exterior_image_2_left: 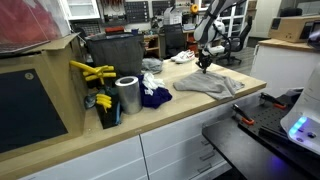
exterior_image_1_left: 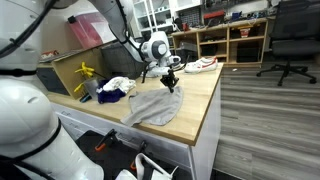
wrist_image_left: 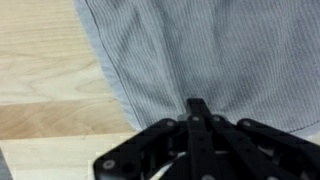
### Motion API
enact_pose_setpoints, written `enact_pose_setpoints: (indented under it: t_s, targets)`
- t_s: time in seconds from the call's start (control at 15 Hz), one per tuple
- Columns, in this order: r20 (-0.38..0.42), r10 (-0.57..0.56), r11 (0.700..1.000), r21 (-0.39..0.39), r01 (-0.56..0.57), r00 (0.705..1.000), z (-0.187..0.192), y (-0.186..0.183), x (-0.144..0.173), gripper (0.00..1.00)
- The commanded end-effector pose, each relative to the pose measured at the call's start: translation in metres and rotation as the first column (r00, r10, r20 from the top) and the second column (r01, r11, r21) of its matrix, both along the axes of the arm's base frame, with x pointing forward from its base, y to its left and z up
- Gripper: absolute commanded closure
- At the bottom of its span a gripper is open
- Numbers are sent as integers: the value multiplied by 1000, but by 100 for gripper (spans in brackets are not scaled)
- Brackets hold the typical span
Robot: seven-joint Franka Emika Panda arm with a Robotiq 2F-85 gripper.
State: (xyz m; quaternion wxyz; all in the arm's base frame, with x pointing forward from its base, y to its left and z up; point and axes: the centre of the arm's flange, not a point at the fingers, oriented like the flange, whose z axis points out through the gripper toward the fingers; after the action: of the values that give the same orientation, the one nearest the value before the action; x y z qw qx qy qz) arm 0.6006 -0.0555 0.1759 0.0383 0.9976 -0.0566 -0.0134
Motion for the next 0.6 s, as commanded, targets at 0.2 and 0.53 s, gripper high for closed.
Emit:
enact_pose_setpoints:
  t_s: [0.2,0.53]
  targets:
    - [-25,-75,997,6,75,997,-21,1,33,100]
    - [-17,-83,996,-12,83,996,-21,-3,57,100]
